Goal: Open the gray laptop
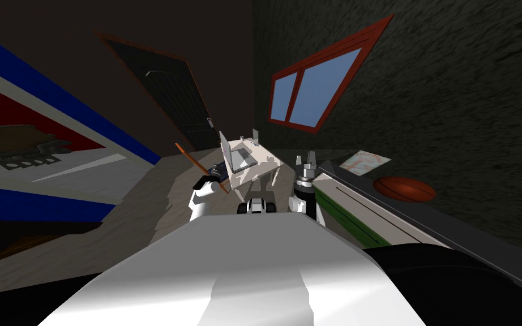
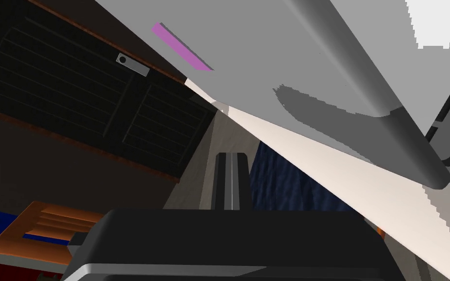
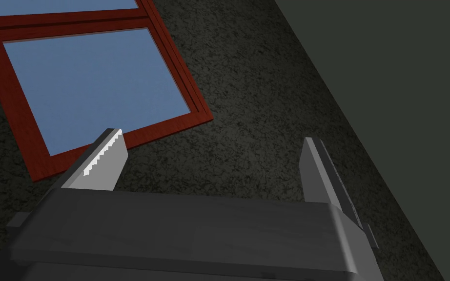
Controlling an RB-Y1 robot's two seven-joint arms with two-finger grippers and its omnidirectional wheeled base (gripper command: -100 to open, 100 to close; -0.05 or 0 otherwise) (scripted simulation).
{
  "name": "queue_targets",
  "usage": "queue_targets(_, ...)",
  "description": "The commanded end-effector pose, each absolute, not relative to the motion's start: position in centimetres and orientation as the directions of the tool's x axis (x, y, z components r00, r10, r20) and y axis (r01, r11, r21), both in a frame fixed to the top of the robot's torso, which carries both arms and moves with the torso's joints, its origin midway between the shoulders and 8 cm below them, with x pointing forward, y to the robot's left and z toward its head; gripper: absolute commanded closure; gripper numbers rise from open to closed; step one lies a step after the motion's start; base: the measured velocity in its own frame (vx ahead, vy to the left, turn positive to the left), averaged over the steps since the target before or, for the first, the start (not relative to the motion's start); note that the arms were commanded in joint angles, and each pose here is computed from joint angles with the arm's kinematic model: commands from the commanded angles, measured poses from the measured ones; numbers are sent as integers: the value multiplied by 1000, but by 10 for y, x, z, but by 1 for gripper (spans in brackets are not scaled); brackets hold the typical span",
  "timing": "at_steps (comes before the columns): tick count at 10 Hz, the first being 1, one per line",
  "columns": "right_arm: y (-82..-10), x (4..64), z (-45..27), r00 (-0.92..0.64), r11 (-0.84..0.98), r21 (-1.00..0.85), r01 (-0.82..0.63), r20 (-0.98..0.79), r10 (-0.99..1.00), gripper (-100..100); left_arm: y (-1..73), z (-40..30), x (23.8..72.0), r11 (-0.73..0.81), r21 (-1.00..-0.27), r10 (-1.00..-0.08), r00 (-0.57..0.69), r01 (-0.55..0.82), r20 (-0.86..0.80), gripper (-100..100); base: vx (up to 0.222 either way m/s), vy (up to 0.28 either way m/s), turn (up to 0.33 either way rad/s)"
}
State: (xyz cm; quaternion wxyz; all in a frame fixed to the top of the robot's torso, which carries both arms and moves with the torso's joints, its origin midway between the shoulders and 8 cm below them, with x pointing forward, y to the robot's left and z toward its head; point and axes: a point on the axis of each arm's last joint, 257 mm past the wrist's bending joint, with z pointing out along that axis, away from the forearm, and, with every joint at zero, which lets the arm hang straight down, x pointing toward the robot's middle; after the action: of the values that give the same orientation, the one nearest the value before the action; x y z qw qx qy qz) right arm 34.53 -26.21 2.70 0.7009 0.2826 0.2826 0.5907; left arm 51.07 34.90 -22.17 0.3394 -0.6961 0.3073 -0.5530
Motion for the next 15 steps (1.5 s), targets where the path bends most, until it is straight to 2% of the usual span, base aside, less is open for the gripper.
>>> queue_targets(1,-262,345,27,142,142,730,-668,-62,988,0,350,-222,511,-577,-814,-806,201,-57,557,100,-15,-19,-70)
queue_targets(9,-262,345,27,142,142,730,-668,-62,988,0,356,-219,511,-553,-830,-823,211,-79,528,100,3,-20,1)
queue_targets(10,-262,345,27,142,142,730,-668,-62,988,0,362,-214,512,-544,-837,-828,202,-60,524,-100,3,-23,-7)
queue_targets(15,-262,345,27,142,142,730,-668,-62,988,0,365,-209,516,-562,-827,-815,183,-11,550,-100,3,-27,-6)
